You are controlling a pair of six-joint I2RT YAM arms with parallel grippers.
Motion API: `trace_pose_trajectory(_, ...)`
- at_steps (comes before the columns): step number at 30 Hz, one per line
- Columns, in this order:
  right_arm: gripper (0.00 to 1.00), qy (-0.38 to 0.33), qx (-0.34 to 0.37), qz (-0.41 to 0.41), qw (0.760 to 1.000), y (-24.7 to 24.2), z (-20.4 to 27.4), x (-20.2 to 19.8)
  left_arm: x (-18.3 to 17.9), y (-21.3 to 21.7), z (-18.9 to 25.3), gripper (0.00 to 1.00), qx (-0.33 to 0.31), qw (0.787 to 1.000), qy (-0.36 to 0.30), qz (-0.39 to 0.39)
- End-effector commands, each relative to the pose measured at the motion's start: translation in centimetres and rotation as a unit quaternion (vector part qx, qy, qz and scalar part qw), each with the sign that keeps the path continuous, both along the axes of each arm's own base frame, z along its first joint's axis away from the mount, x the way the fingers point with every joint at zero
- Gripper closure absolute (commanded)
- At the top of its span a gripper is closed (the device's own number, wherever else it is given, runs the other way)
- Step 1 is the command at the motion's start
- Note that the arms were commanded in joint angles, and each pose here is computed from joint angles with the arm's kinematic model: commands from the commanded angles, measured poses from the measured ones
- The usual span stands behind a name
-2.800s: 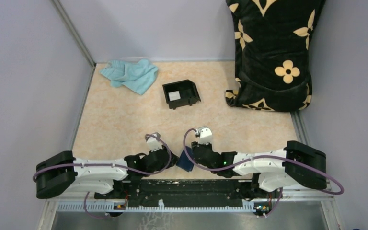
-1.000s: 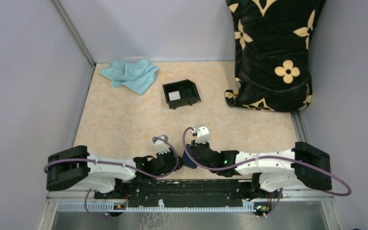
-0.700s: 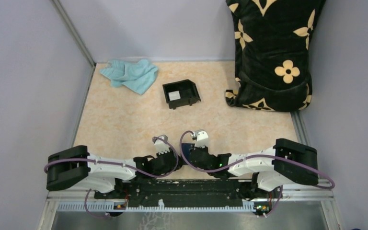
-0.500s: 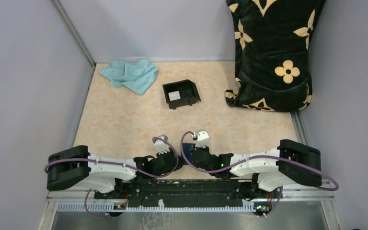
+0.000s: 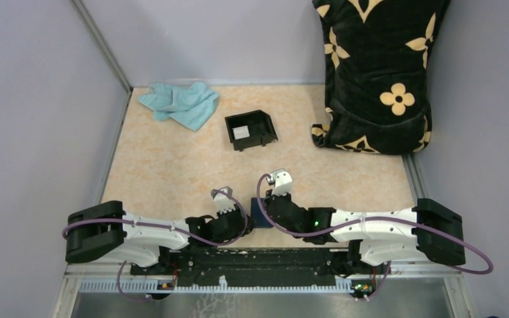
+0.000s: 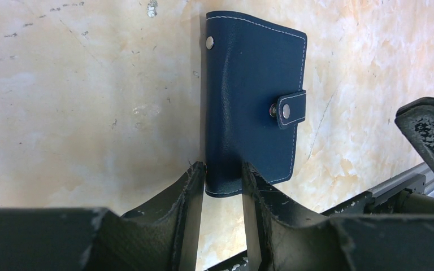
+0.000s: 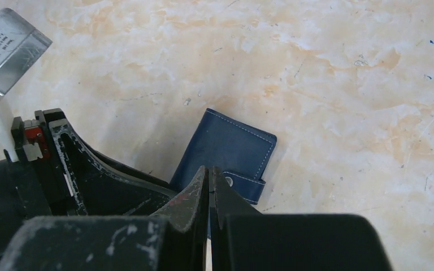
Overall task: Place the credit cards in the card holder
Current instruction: Close the card holder at the center of the board.
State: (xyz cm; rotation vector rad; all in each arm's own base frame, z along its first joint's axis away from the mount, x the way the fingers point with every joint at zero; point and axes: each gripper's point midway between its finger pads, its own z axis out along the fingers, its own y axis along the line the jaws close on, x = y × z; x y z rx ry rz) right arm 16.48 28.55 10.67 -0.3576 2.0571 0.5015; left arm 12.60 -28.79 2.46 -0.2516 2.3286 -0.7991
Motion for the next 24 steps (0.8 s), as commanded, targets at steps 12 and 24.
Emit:
trace_pose_trajectory(12,1.0,0.095,0.009,0.002,0.995,1.8,-9.8,0.1,-1.0,2.7,-3.2,0.62,0.08,0.996,0.022,-0.011)
trace_pose_trajectory(24,1.0,0.021,0.027,-0.012,0.999,1.8,-3.5,2.1,-1.0,2.7,-3.2,0.62,0.077,0.997,0.022,-0.009)
